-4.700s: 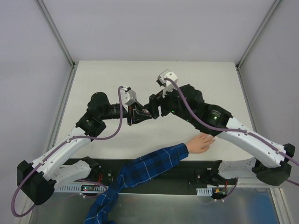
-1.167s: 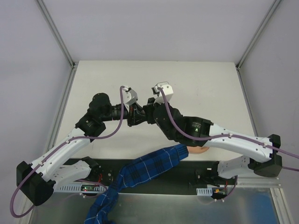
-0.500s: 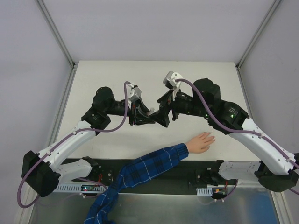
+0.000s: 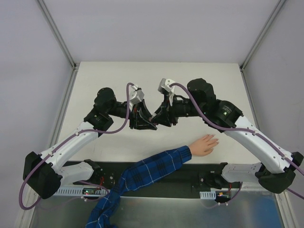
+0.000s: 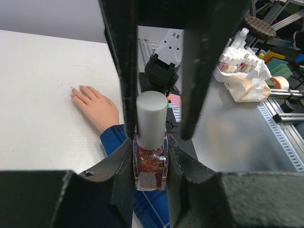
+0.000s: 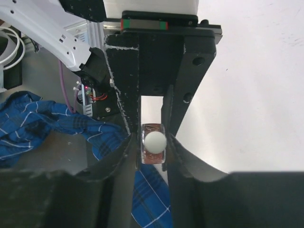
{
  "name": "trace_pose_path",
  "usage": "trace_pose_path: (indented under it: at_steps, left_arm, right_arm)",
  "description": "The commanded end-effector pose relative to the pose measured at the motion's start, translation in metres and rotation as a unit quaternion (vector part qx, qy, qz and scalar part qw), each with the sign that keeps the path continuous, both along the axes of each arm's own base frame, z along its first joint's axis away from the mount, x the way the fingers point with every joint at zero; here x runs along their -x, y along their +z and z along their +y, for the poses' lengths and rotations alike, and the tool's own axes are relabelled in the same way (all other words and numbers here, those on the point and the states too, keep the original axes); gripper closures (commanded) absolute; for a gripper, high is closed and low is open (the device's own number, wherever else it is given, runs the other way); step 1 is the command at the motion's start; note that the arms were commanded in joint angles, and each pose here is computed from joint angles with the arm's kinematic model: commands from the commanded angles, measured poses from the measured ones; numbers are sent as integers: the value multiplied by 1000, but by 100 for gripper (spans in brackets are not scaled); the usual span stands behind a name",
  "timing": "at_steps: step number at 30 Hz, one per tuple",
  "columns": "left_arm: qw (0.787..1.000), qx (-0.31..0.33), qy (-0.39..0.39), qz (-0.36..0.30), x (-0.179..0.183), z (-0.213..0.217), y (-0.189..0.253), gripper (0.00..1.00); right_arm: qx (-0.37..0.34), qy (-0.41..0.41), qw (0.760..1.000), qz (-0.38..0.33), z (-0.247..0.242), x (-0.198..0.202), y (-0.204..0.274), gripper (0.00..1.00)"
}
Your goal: Paint the nails
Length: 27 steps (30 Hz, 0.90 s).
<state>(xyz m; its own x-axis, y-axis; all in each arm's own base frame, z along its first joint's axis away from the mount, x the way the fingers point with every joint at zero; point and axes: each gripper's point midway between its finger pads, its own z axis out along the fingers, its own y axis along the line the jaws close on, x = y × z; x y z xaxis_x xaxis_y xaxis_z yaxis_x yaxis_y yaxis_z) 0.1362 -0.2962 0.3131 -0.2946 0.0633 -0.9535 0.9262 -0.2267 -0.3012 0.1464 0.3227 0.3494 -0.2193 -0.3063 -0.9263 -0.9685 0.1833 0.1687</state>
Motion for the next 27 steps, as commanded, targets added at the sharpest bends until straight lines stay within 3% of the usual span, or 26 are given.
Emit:
trace_pose_path:
  at_steps: [1,2,3,7,10,11,13,14,17,20,22,24,25,26,27]
  left_arm:
    - [998,31,-19,-46,6,2,24,100]
    - [998,31,-17,-46,5,2,24,100]
    - [998,31,-12,-46,4,1,25,100]
    - [997,28,37,-61,-8,0,24,100]
    - [988,15,133,-76,-36,2,20,100]
    - [984,12,163,-78,-45,4,19,100]
    - [965,2,249,-82,-69,13,15,100]
    - [959,0,270,-83,-75,17,14,100]
    - [941,-2,326,-96,-89,28,12,100]
    - [941,7,318,-113,-84,29,16,100]
    - [949,10,293,-115,-77,25,17,100]
    - [956,14,270,-116,-70,21,19,100]
    - [963,12,247,-112,-64,17,17,100]
    - [966,12,233,-109,-61,15,16,100]
    - [969,15,221,-108,-57,13,20,100]
  right_arm:
    - [-24,27,999,-10,6,5,10,75]
    - [-25,27,999,-10,6,4,10,89]
    - [-23,21,999,-8,6,3,7,97]
    - [-26,-23,999,-3,6,-8,6,99]
    - [-25,-174,985,-6,0,-42,-5,100]
    - [-8,-319,947,-46,-26,-78,-8,100]
    - [-10,-408,911,-54,-31,-69,-12,100]
    - [-16,-486,871,-68,-49,-78,-7,100]
    - [-45,-519,853,-48,-32,-63,0,100]
    - [-44,-489,871,-25,-4,-56,2,99]
    - [-22,-459,887,-47,3,-57,5,100]
    - [-22,-398,916,-40,10,-54,17,90]
    - [-4,-369,928,-46,8,-53,15,76]
    - [-6,-299,954,-19,19,-38,17,70]
    - [-12,-283,959,-17,9,-46,27,64]
